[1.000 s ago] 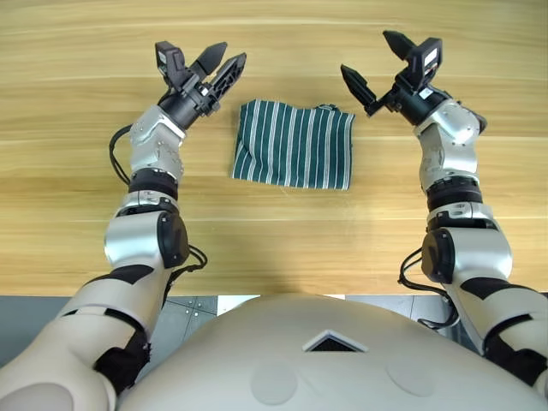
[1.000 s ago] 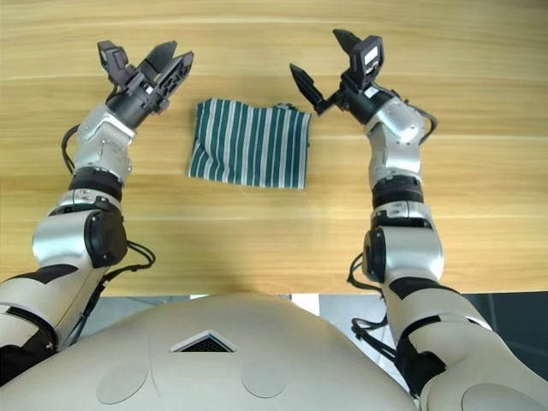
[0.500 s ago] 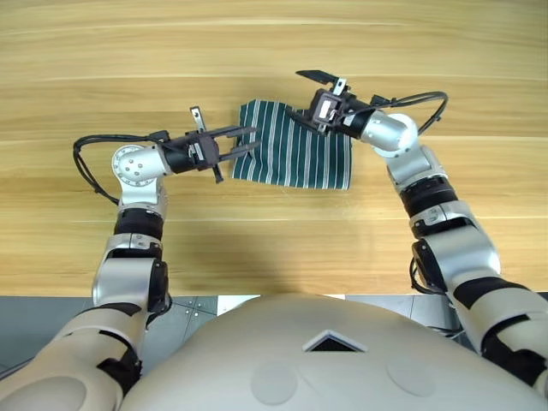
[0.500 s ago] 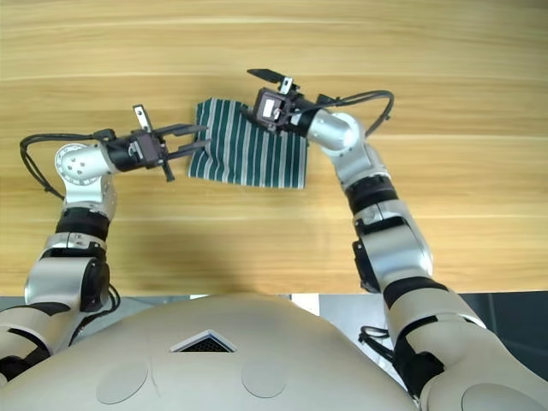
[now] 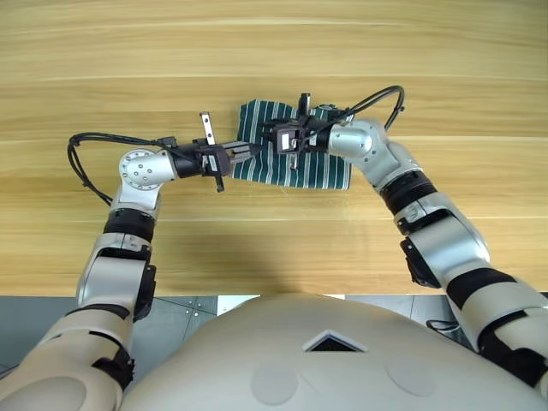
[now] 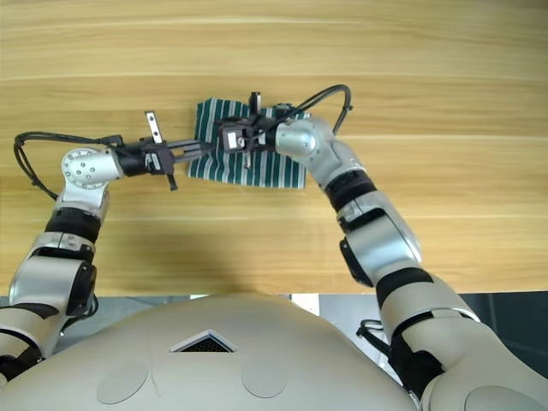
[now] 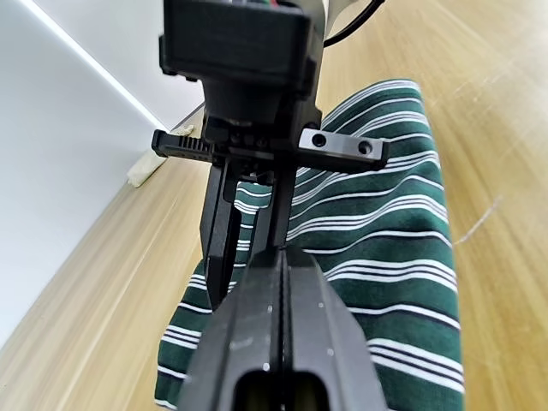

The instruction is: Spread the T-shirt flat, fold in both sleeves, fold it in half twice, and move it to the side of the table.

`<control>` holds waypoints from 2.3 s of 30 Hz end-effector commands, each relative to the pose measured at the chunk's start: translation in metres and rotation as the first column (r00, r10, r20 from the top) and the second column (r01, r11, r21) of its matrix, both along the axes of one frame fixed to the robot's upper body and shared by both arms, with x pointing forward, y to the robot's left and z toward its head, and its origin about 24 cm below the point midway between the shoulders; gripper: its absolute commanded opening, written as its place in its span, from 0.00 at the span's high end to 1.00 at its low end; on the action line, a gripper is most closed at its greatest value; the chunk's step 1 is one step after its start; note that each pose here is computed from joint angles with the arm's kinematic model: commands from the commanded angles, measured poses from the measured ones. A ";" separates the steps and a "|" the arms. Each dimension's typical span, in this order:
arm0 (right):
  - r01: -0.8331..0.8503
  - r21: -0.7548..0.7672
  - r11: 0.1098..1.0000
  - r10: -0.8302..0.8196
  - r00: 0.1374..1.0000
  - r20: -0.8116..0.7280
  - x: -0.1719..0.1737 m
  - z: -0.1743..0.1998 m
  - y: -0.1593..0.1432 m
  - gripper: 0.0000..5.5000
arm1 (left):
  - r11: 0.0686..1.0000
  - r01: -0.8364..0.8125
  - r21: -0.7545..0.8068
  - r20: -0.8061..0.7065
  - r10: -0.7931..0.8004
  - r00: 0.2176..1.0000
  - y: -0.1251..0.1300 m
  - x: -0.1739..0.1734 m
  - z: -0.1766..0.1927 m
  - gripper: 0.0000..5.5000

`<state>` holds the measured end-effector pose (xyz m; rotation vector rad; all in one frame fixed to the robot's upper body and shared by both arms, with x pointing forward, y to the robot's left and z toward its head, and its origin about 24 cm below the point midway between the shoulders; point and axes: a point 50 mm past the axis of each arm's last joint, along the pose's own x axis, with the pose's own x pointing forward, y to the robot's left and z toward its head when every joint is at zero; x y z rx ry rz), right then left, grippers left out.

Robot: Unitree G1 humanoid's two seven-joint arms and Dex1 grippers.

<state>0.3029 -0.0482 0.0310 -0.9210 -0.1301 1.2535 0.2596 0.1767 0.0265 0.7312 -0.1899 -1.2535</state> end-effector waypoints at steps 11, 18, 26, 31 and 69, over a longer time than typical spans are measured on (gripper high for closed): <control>0.082 -0.137 0.987 -0.080 0.997 0.020 0.019 -0.006 -0.003 1.00 | 0.962 -0.017 0.272 0.071 -0.002 0.998 0.008 0.009 -0.014 1.00; 0.095 -0.212 0.973 -0.099 0.995 -0.008 0.017 -0.022 -0.005 1.00 | 0.913 0.024 0.408 0.055 -0.050 0.997 0.007 0.003 -0.033 1.00; 0.160 -0.330 0.930 -0.191 0.980 -0.063 0.013 -0.047 -0.028 1.00 | 0.905 0.034 0.424 0.067 -0.069 0.995 0.007 0.001 -0.035 1.00; 0.319 -0.347 0.882 -0.355 0.934 -0.045 0.021 -0.050 -0.060 1.00 | 0.882 0.001 0.471 0.051 -0.029 0.998 0.017 -0.002 -0.045 1.00; 0.988 -0.120 0.093 -0.996 0.090 -0.026 -0.001 -0.022 -0.283 1.00 | 0.925 -0.326 0.193 0.138 0.303 0.943 0.029 -0.010 -0.044 1.00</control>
